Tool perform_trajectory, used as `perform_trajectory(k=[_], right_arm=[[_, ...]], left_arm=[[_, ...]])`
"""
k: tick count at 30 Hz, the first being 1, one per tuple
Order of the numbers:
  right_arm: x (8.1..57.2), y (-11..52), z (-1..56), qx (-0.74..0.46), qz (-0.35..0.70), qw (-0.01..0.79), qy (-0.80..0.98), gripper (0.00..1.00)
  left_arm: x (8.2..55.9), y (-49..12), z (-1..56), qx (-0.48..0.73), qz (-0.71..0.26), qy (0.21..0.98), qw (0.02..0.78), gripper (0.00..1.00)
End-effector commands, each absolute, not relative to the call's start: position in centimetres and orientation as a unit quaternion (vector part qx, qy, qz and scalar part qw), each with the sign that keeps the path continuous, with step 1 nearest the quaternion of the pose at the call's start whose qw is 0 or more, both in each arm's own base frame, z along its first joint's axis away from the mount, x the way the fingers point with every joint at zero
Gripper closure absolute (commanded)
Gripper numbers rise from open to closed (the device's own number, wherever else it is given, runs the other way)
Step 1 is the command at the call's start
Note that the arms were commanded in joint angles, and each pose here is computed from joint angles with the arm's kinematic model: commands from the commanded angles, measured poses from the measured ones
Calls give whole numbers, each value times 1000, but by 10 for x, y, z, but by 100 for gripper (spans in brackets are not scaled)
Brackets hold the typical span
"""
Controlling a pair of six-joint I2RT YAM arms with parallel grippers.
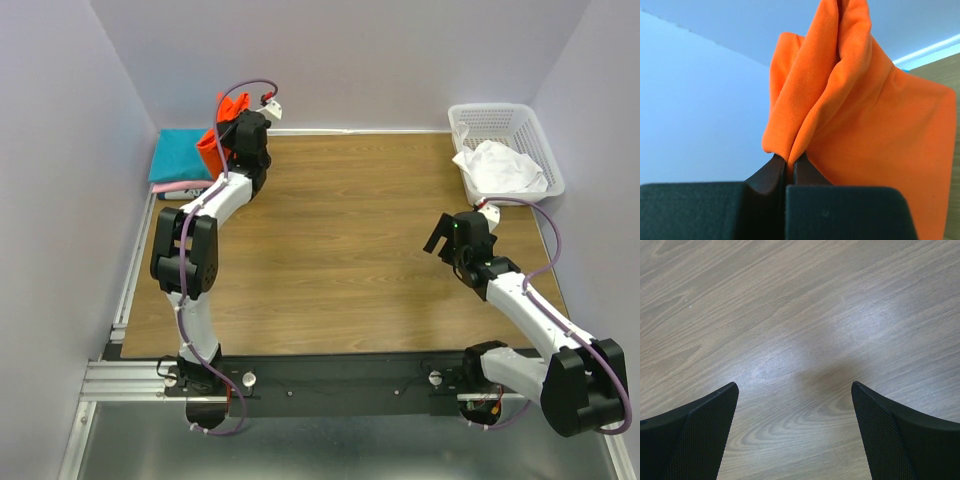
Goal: Fold and stack the t-shirts
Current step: Neatly place the folded tshirt to the corner
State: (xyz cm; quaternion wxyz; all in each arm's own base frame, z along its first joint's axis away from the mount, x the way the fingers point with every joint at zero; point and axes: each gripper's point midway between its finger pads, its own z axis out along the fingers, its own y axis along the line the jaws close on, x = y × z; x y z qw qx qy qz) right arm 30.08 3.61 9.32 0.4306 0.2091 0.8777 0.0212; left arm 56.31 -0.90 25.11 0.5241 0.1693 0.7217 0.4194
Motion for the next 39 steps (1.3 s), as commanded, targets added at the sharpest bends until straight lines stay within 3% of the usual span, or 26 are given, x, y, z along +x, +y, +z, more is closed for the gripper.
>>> perform_trajectory(k=[1, 15, 39], right_arm=[[302, 28, 99, 218, 1, 436, 873, 0], [303, 29, 100, 217, 3, 436, 873, 0], [308, 27, 96, 218, -11, 428, 877, 0]], left_arm=[[559, -9, 323, 142, 410, 678, 594, 100], [562, -9, 361, 136, 412, 654, 619, 100], [620, 66, 254, 124, 397, 716, 561, 100]])
